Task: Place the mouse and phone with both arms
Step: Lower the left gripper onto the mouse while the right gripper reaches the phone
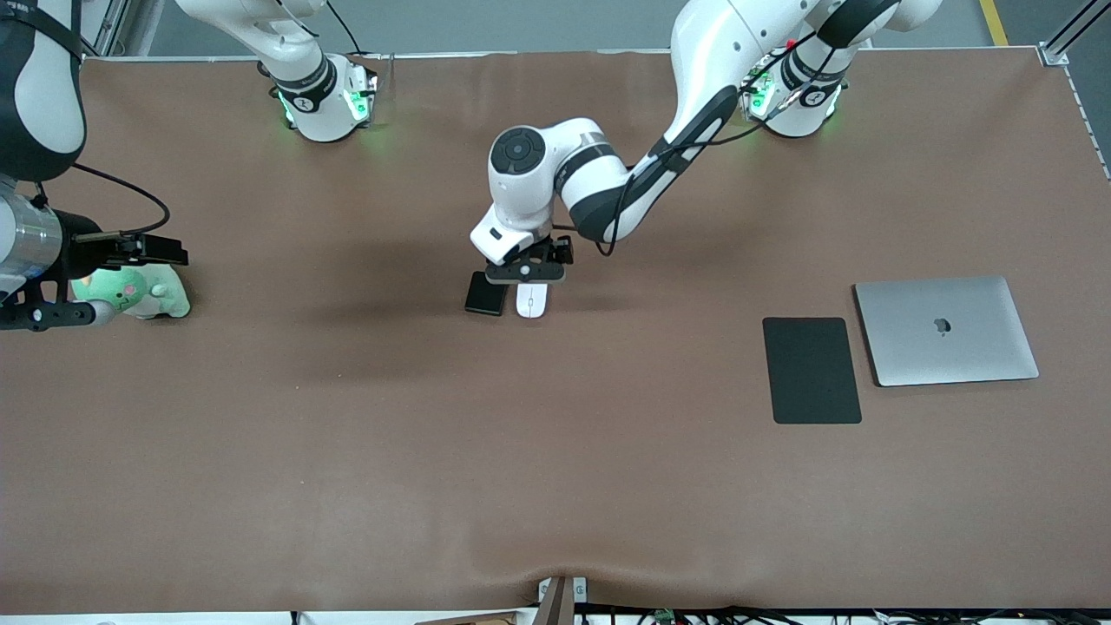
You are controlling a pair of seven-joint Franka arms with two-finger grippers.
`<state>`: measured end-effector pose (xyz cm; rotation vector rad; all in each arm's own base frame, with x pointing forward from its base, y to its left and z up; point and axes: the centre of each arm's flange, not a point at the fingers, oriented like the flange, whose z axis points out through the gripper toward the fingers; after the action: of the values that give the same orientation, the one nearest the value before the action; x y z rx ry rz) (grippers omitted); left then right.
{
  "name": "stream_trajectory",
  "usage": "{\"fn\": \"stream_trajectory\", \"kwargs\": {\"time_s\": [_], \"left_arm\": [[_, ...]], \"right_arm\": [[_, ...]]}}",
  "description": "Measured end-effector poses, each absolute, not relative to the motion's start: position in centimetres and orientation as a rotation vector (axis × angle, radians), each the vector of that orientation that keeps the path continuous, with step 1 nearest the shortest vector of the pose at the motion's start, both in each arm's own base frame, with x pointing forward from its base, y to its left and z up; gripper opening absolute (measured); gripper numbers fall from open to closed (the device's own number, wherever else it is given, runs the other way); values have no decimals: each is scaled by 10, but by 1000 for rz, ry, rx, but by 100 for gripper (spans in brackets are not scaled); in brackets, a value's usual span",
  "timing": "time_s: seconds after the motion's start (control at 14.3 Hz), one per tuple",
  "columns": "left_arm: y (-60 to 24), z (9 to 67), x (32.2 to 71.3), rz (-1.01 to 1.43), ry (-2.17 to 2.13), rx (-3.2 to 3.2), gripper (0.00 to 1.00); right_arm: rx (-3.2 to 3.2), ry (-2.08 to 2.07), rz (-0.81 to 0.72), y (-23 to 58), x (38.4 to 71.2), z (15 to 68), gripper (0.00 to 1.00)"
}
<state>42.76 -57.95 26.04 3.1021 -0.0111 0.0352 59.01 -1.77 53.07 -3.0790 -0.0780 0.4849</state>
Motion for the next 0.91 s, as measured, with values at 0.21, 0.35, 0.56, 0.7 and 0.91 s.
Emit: {"fn": "stream_trajectory", "kwargs": {"time_s": [0.21, 0.35, 0.56, 0.7, 0.91], "left_arm": [[-577, 242, 440, 53, 16, 3090, 100], [-576, 228, 443, 58, 20, 3104, 100], [-579, 212, 439, 64, 8, 3108, 100], [-582, 206, 438, 70, 3, 3094, 100], [-582, 197, 437, 61, 3, 3096, 100]], "right_arm": [[-3059, -78, 537, -16, 586, 528, 100], [-3050, -78, 567, -16, 584, 527, 100], [-3035, -73, 604, -17, 580, 526, 100], [-3025, -73, 614, -16, 579, 526, 100], [-3004, -75, 669, -14, 574, 524, 100]]}}
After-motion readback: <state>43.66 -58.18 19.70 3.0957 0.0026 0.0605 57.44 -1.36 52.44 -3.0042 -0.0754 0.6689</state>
